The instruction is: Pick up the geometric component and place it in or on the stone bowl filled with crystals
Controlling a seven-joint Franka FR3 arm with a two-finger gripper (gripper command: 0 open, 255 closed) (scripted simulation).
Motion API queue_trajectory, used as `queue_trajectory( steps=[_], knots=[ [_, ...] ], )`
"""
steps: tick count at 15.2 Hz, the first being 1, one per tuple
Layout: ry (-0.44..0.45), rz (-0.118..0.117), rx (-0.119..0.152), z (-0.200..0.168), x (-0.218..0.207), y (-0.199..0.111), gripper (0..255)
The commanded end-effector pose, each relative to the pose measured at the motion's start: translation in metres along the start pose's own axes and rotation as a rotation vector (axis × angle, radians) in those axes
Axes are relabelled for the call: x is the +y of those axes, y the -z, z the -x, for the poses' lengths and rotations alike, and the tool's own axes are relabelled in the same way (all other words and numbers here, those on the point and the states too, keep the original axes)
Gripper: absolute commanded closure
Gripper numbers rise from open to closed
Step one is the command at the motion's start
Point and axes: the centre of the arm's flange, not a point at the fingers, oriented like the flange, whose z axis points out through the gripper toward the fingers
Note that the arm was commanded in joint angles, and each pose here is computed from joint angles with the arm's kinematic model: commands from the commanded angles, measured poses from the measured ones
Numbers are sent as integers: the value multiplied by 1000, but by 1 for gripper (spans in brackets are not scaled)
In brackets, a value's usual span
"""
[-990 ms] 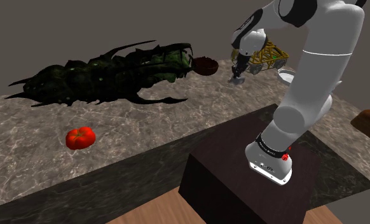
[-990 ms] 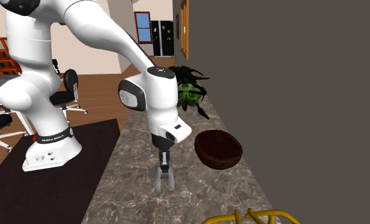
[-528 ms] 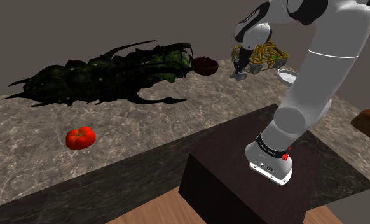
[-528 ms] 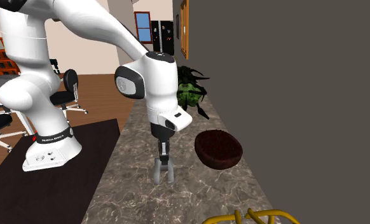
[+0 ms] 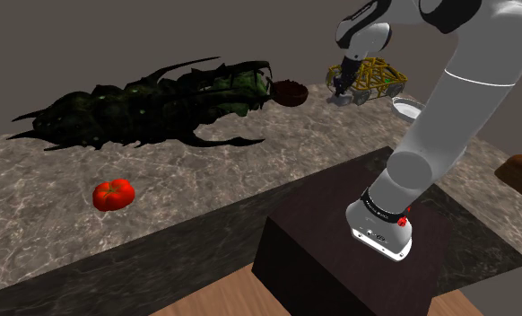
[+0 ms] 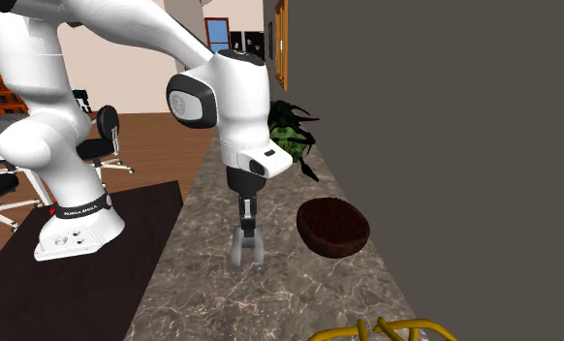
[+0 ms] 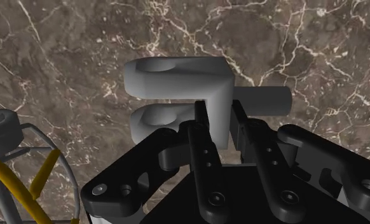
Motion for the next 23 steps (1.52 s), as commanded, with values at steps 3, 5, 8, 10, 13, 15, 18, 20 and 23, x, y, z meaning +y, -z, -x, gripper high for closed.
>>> queue_trajectory(
  steps=[3,5,8,10,13,15,18,20,23],
  knots=[
    [0,0,0,0,0,21,255],
    [0,0,0,0,0,31,255],
    [0,0,0,1,0,47,255],
    [0,0,0,1,-1,58,255],
    [0,0,0,-22,-12,63,255],
    [0,0,0,-46,-24,66,255],
    [0,0,0,-80,-42,72,255],
    [0,0,0,-104,-54,76,255],
    [0,0,0,-139,-71,81,255]
  ],
)
